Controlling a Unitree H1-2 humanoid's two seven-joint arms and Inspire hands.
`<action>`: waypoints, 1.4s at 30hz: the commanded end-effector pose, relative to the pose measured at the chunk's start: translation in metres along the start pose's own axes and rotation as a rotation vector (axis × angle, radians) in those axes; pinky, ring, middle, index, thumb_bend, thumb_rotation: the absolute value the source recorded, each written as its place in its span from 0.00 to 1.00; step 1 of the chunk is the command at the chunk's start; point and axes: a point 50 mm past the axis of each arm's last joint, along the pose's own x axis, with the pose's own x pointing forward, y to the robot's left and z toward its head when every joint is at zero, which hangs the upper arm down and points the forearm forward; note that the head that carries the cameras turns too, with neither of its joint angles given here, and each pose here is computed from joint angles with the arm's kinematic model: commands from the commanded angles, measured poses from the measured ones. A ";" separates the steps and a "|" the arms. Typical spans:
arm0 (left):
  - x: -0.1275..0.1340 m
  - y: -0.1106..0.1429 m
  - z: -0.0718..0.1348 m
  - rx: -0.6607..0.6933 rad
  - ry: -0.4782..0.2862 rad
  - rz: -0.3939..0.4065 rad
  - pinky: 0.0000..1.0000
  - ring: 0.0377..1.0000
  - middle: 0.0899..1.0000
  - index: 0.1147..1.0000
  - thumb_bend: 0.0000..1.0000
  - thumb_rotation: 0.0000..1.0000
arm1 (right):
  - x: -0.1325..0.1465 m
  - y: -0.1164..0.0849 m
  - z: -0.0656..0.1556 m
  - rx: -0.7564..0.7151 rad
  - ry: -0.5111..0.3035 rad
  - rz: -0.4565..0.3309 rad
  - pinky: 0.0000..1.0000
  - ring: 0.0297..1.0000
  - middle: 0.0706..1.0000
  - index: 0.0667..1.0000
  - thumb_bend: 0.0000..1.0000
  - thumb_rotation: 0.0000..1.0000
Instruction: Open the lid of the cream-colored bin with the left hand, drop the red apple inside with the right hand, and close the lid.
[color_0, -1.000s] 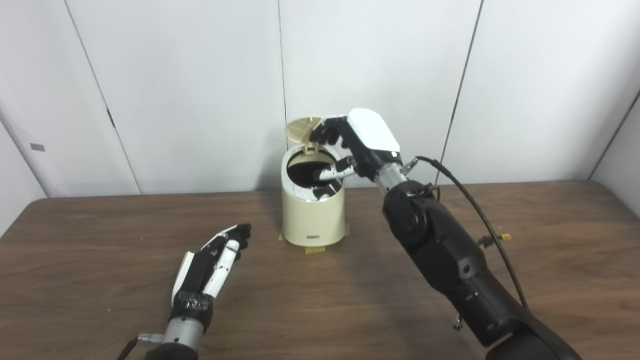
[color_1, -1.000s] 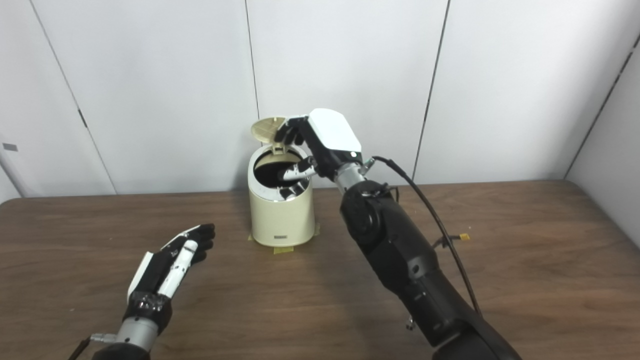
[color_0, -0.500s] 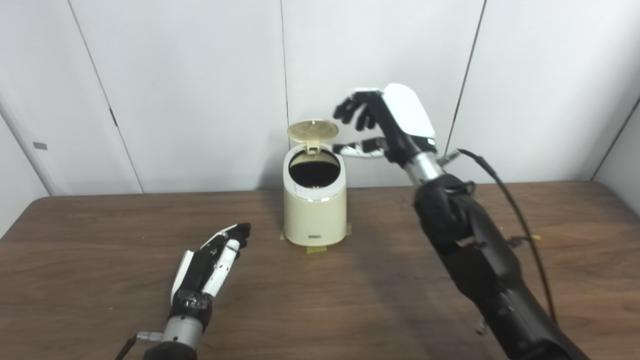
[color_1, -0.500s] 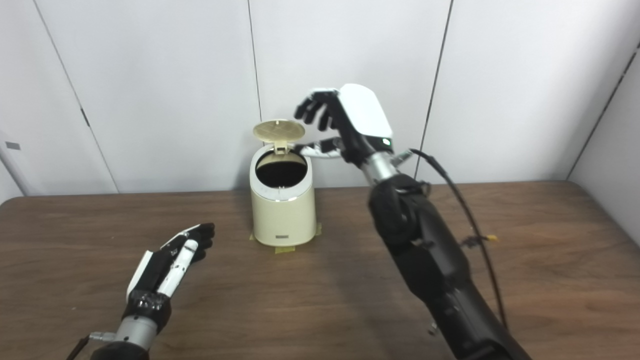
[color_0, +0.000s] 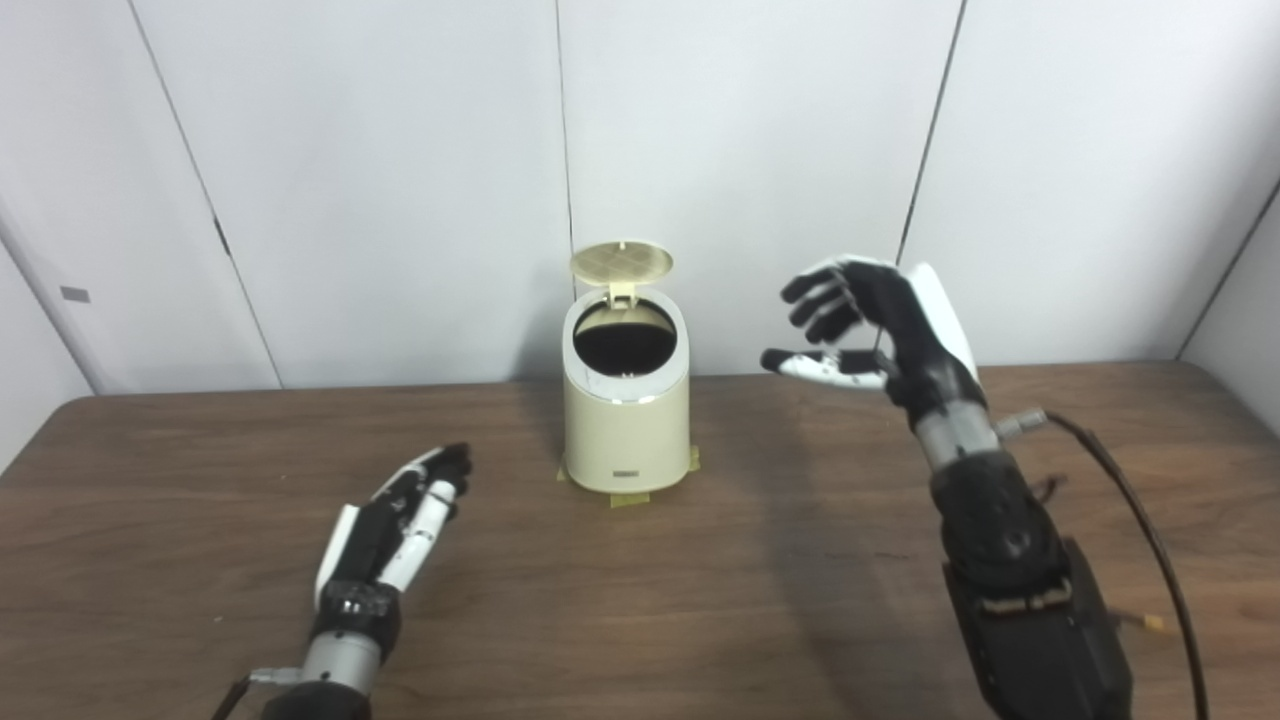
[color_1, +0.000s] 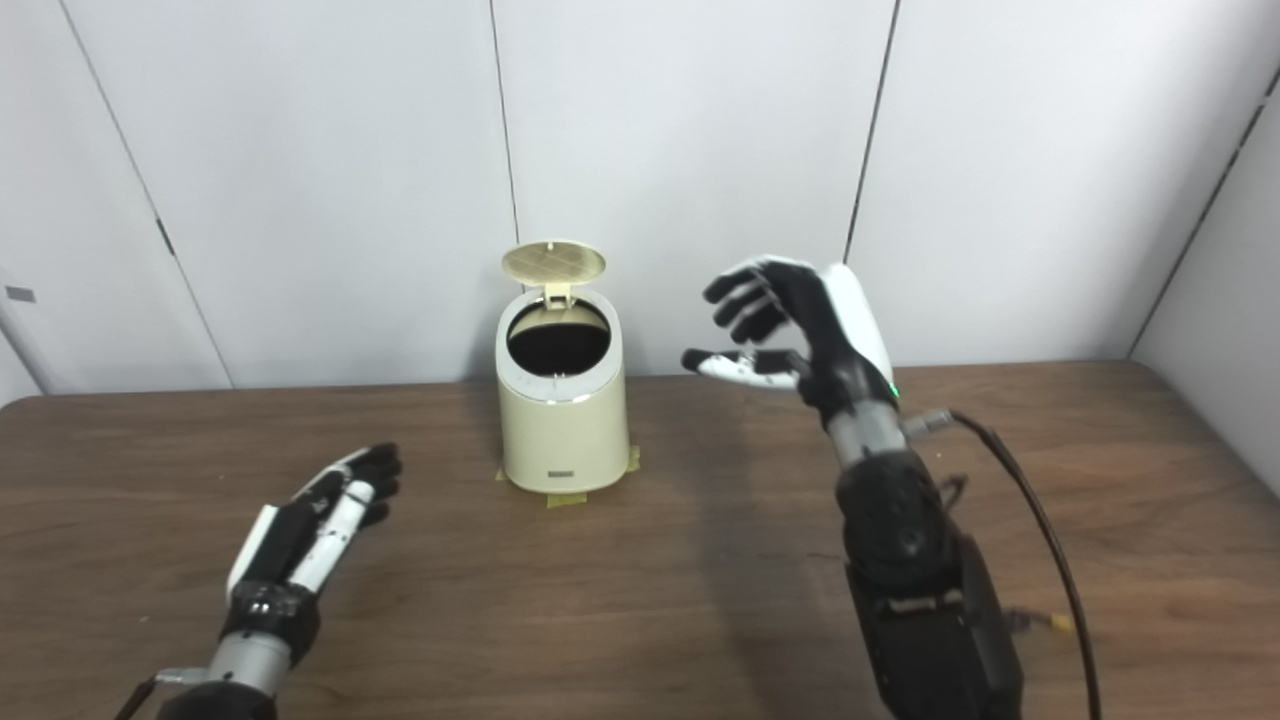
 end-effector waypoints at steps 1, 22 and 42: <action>0.019 -0.002 0.030 0.007 -0.132 -0.010 0.88 0.86 0.84 0.86 0.41 0.67 | -0.001 -0.007 0.011 0.129 -0.035 0.014 0.69 0.77 0.83 0.89 0.65 0.45; 0.105 -0.023 0.142 0.023 -0.305 -0.082 0.87 0.88 0.87 0.84 0.44 0.76 | -0.081 0.005 -0.043 0.413 0.081 0.021 0.87 0.90 0.89 0.86 0.56 1.00; 0.162 -0.071 0.215 0.427 -0.422 -0.223 0.87 0.91 0.87 0.86 0.44 0.79 | -0.090 0.016 -0.045 0.428 0.117 0.021 0.78 0.89 0.89 0.87 0.54 1.00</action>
